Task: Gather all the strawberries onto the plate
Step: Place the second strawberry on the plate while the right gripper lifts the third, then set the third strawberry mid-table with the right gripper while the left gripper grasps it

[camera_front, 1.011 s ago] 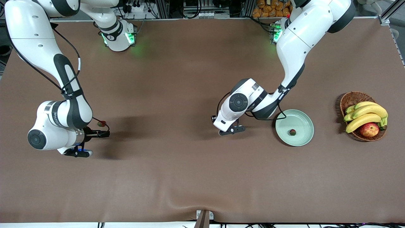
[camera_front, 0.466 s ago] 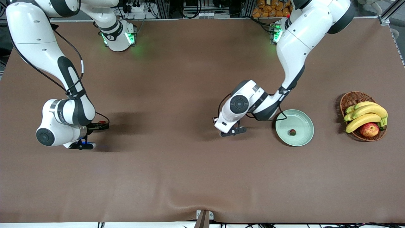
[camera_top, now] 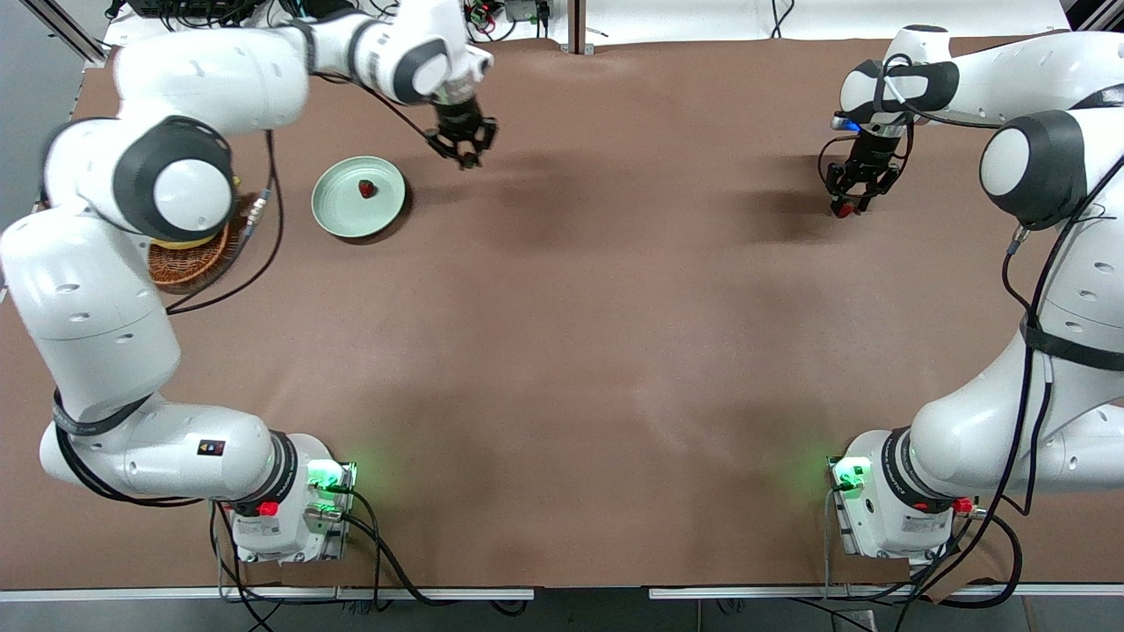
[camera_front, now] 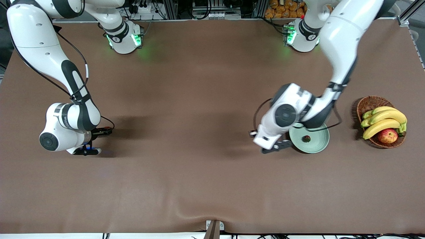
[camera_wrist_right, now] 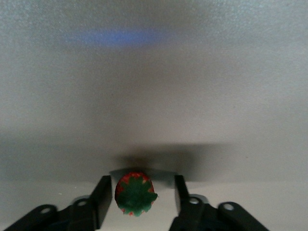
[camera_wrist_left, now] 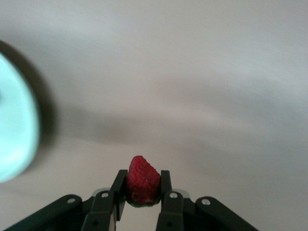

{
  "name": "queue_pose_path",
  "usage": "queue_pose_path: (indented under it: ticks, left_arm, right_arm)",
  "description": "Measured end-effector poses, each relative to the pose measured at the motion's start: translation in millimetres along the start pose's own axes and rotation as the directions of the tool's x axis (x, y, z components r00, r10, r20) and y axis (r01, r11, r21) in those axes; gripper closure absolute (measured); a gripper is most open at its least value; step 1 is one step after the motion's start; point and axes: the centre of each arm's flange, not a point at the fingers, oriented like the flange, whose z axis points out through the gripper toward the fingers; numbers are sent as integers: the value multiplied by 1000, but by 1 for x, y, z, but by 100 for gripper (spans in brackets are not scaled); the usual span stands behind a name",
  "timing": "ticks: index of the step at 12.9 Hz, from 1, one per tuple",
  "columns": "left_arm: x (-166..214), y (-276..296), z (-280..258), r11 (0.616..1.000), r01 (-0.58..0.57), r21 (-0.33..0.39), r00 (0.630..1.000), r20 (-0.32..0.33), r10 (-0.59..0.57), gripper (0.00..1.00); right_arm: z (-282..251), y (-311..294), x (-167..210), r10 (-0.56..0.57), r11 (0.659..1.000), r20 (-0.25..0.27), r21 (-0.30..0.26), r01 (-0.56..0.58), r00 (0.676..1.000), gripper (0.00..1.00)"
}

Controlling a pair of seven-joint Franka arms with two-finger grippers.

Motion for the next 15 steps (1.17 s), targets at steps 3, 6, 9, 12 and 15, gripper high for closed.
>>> queue_pose_path:
  ticks: [3, 6, 9, 12, 15]
  left_arm:
    - [38, -84, 17, 998, -54, 22, 997, 57, 52, 68]
    - [61, -163, 40, 998, -62, 22, 992, 112, 59, 68]
    - [58, -171, 51, 997, -65, 29, 989, 133, 61, 51]
    - [58, -168, 38, 997, -67, 24, 992, 111, 64, 20]
    - [48, -140, 2, 998, -65, -13, 996, 67, 66, 0]
  right_arm:
    - [-11, -12, 8, -19, 1000, -69, -8, 18, 997, 68]
    - [-41, -77, 19, -37, 998, -141, 48, 44, 989, 68]
    - [-61, -183, 10, 57, 971, -151, 240, -19, 987, 68]
    - [-55, -310, -14, 226, 861, -64, 480, -169, 972, 68]
    - [-21, -415, -43, 341, 747, -34, 617, -249, 939, 68]
